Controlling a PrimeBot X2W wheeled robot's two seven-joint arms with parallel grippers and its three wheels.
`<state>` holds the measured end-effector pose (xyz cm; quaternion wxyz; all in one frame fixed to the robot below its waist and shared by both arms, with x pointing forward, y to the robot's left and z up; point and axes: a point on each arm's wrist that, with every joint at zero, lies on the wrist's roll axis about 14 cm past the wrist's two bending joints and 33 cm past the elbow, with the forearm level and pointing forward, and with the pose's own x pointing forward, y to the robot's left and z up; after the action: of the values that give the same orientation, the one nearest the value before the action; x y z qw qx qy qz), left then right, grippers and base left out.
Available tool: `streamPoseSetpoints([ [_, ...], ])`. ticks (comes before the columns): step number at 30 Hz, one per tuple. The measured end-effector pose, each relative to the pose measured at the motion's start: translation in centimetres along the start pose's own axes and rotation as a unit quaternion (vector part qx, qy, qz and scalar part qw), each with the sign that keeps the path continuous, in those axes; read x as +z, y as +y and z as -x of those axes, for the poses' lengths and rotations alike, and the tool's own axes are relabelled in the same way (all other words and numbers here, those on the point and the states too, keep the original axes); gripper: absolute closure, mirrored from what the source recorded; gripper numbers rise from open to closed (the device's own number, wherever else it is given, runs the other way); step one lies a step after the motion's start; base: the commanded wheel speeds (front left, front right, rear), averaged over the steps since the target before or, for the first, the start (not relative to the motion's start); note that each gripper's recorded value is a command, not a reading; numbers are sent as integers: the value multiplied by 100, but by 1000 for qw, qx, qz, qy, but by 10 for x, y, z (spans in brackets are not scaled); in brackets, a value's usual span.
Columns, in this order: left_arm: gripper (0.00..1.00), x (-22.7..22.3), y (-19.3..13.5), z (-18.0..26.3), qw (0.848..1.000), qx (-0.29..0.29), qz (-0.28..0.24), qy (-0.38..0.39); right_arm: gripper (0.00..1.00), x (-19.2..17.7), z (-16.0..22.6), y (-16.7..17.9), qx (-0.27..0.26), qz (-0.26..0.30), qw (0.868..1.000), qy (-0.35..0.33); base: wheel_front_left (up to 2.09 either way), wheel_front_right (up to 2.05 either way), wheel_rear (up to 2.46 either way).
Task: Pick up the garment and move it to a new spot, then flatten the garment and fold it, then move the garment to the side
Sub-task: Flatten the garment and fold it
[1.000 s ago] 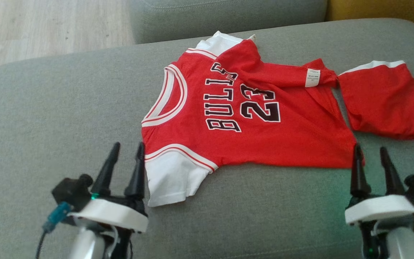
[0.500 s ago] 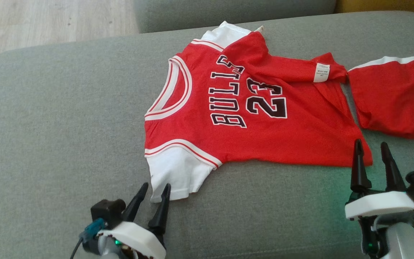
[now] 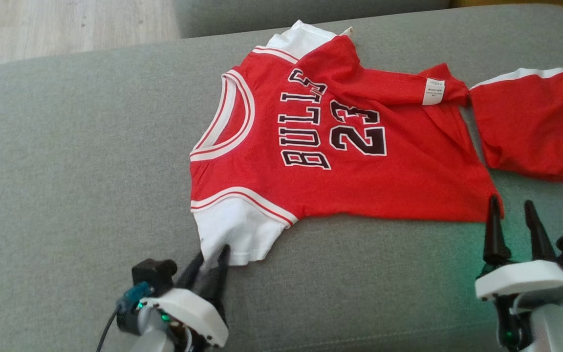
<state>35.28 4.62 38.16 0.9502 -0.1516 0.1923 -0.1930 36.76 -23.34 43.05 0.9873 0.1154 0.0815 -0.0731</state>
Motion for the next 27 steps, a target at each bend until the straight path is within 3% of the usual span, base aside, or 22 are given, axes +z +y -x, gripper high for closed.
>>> streamPoseSetpoints([
  [8,100,47,-5,-11,997,-10,16,-71,0,-13,-15,-14,-25,7,999,36,0,0,0],
  [14,100,87,-8,-8,990,-17,17,-136,0,-46,-16,-22,-41,13,994,102,0,0,0],
  [27,100,88,-7,-1,989,-13,21,-143,0,-75,-22,-12,-40,-16,987,155,0,0,0],
])
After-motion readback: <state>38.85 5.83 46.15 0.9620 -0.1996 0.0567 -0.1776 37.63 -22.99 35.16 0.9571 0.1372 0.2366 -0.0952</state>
